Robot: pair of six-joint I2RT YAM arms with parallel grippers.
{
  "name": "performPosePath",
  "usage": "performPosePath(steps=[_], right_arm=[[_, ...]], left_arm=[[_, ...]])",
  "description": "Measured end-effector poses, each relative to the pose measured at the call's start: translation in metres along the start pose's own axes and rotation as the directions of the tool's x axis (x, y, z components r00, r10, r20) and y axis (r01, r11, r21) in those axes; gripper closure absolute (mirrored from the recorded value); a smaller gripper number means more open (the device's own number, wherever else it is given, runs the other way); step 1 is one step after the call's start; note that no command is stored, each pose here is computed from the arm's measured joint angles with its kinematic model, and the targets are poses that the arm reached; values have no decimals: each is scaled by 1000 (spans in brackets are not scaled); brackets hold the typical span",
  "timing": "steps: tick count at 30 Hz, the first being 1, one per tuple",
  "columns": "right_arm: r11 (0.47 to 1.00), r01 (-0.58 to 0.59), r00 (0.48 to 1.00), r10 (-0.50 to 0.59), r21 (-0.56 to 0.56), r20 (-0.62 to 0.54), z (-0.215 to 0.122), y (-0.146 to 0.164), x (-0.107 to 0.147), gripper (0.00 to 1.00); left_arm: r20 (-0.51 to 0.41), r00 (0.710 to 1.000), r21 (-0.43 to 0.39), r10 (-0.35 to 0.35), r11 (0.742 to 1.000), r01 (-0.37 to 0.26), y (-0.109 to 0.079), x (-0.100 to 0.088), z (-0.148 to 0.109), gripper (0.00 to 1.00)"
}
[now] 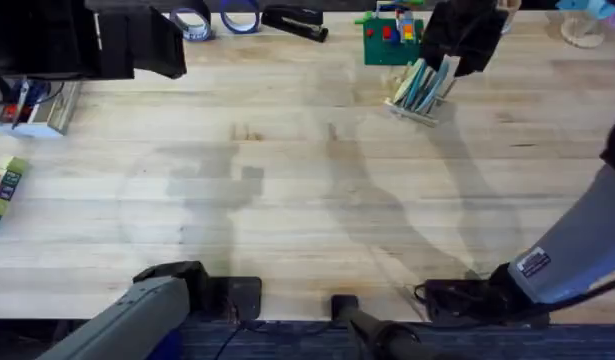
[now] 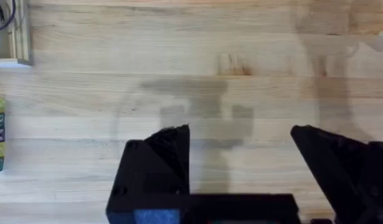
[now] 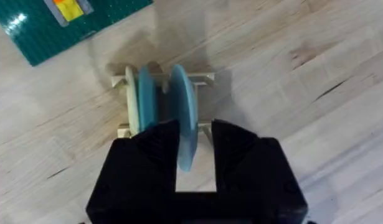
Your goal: Pick up the plates from the table one by one and place each into a slot on the dish rack.
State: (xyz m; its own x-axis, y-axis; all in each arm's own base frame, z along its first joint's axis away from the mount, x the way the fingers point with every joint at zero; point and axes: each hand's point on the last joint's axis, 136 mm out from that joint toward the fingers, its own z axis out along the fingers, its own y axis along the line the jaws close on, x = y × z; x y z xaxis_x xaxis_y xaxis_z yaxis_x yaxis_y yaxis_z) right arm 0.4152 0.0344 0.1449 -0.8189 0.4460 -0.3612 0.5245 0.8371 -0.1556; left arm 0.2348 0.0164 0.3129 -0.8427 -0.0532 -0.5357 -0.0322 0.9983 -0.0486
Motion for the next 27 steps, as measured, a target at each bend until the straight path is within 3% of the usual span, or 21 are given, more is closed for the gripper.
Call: performPosePath(steps=[14,21,27], right_arm=[[993,-54,992,66,-107,112,-63,-20,-15,692],[986,-66,984,90,-152,155,-108,-45,-9,710],[975,59,978,-13,-214,210,-147,-51,7,689]], left_arm=[[0,1000,0,0,1000,0,0,0,0,8],[0,1000,0,0,1000,0,0,0,0,7],[0,1000,0,0,1000,0,0,0,0,7]])
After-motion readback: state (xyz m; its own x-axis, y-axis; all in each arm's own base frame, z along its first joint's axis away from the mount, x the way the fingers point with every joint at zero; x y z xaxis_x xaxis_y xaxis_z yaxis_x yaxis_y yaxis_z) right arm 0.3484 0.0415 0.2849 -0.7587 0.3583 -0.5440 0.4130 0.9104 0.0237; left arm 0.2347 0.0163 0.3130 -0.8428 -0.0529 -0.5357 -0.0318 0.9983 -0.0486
